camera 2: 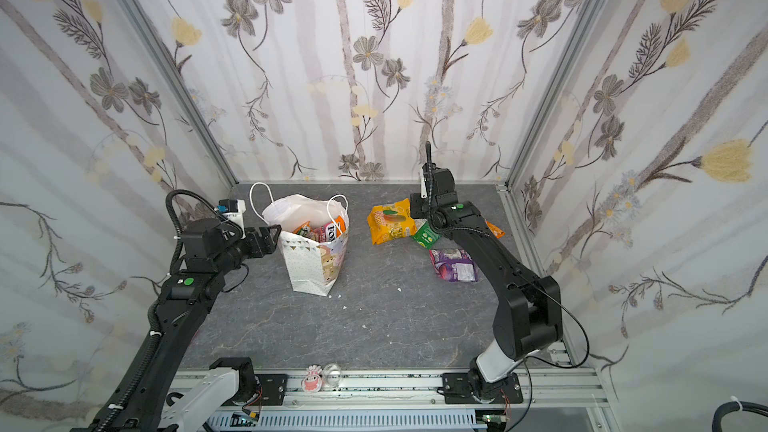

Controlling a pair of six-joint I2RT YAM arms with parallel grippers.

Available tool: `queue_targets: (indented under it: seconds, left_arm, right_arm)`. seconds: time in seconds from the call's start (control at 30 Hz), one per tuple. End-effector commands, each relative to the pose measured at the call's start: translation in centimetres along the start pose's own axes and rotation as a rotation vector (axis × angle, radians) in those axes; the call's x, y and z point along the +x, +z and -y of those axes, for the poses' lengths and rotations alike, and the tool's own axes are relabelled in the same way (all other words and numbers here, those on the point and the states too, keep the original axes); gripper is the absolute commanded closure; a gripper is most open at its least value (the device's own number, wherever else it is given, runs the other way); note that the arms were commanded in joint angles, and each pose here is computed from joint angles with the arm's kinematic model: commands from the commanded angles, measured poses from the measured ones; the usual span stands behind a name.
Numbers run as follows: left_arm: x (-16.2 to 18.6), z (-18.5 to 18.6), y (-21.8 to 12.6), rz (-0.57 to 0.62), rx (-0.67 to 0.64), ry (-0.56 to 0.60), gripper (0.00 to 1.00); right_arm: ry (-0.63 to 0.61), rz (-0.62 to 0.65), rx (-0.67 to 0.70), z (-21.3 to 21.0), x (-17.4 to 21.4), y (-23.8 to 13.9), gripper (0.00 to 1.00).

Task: Place the snacks into the paper bag
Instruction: 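Withdraw the right gripper and lower it over the yellow mango candy bag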

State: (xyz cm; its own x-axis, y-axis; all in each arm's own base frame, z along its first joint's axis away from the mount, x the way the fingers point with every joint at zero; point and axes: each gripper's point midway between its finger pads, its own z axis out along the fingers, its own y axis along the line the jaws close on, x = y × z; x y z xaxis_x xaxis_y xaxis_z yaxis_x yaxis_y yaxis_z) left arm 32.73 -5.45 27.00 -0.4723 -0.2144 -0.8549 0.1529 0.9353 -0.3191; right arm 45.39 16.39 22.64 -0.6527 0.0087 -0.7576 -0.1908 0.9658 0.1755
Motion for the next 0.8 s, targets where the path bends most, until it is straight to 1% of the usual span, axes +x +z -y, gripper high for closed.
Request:
queue_targets:
  seconds: [0.0, 0.07, 0.13, 0.3, 0.43, 0.6, 0.77]
  left_arm:
    - [-1.2, 0.2, 0.1, 0.014, 0.003, 0.005, 0.14]
    - [-1.5, 0.1, 0.4, 0.012, -0.001, -0.004, 0.14]
    - [-1.6, 0.0, 0.6, 0.014, -0.005, -0.012, 0.14]
    - [-2.6, 0.2, 0.7, 0.019, 0.001, -0.008, 0.13]
    - [-3.1, 0.3, 0.6, 0.026, 0.005, 0.0, 0.13]
    - [-2.2, -0.2, 0.6, 0.038, -0.011, 0.004, 0.14]
    - [-1.5, -0.5, 1.0, 0.02, -0.015, -0.002, 0.14]
  right_arm:
    - [0.002, -0.065, -0.071, -0.5, 1.5, 2.4, 0.46]
    - [0.005, -0.109, -0.087, -0.4, 2.6, 4.0, 0.44]
    - [0.001, -0.139, -0.096, -0.4, 3.4, 5.4, 0.43]
    - [0.006, -0.158, -0.087, 0.8, 4.3, 7.7, 0.43]
    - [0.015, -0.164, -0.105, 1.1, 4.6, 8.5, 0.44]
    - [0.015, -0.157, -0.139, 0.5, 4.6, 8.7, 0.45]
    - [0.019, -0.153, -0.142, 0.7, 4.5, 8.9, 0.45]
